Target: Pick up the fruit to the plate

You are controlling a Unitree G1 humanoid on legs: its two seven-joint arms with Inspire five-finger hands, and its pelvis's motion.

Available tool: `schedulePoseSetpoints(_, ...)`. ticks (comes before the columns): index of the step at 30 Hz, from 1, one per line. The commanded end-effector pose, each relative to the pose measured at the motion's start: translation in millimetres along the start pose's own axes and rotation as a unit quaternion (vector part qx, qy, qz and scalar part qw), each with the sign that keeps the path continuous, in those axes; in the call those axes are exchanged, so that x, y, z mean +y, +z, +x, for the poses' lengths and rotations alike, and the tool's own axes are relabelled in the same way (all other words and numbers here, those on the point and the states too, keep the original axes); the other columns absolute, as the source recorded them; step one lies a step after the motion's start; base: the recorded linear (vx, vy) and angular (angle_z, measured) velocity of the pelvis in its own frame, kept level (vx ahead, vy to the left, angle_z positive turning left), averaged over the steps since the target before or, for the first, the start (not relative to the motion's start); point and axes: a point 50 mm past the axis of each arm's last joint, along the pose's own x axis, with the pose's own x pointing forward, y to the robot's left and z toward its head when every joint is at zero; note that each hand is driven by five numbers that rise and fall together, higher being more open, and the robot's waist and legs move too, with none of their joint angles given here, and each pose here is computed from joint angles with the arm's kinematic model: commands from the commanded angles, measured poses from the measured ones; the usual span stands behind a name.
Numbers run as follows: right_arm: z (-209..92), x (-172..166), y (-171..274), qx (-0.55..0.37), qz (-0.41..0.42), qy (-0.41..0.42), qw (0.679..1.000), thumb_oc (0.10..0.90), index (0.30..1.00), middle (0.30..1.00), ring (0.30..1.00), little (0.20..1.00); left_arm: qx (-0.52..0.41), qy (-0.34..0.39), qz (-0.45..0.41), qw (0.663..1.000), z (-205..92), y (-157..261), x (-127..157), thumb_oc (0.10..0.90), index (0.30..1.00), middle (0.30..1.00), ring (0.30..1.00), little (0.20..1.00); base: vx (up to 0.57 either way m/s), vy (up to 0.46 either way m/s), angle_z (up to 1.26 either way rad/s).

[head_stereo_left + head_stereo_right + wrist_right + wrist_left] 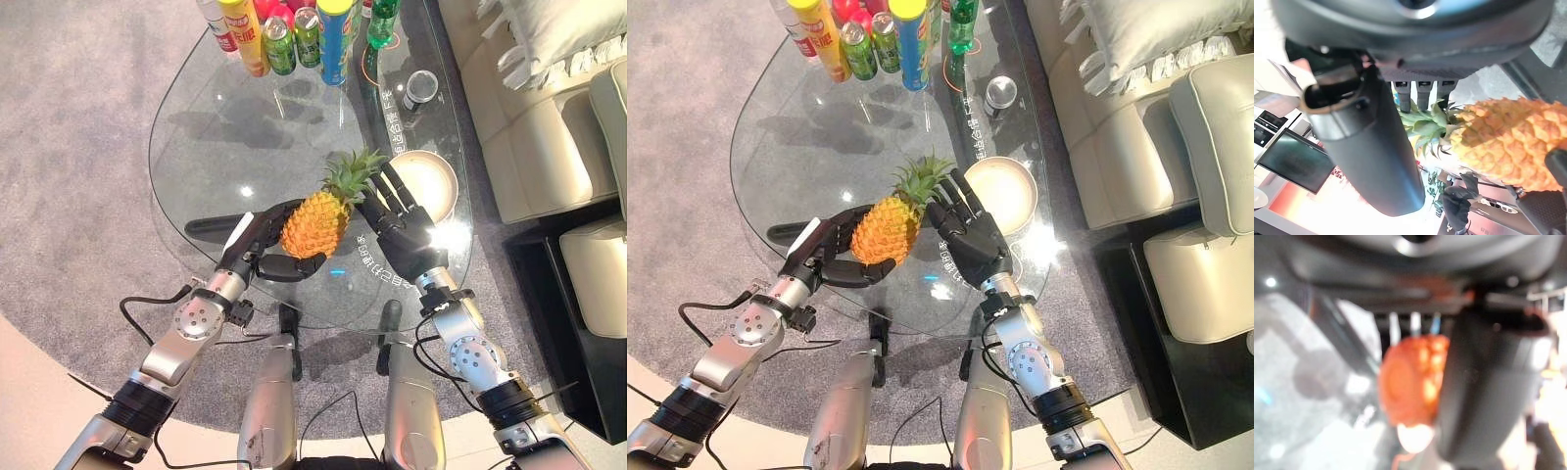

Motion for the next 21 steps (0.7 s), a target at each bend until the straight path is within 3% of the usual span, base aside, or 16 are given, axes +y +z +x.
schedulePoseSetpoints(1,25,74,21,-0.064,0.021,0.208,0.976,0.800,0.900,0.900,0.900,0.900,-0.165,-0.118,0.011,0.979,4,65,-37,0.100,0.300,0.300,0.300,0.200,0.00,0.000,0.00)
schedulePoseSetpoints(8,31,63,25,-0.079,0.031,0.138,0.987,0.800,0.900,0.900,0.900,0.900,-0.185,-0.158,0.049,0.969,4,70,-46,0.100,0.300,0.300,0.300,0.200,0.00,0.000,0.00)
schedulePoseSetpoints(13,35,53,22,-0.075,0.045,0.071,0.994,0.800,0.900,0.900,0.900,0.900,-0.249,-0.181,0.117,0.944,1,86,-56,0.100,0.300,0.300,0.300,0.200,0.00,0.000,0.00)
schedulePoseSetpoints(21,36,45,10,-0.047,0.043,0.029,0.998,0.800,0.900,0.900,0.900,0.900,-0.296,-0.141,0.161,0.931,0,97,-57,0.100,0.300,0.300,0.300,0.200,0.00,0.000,0.00)
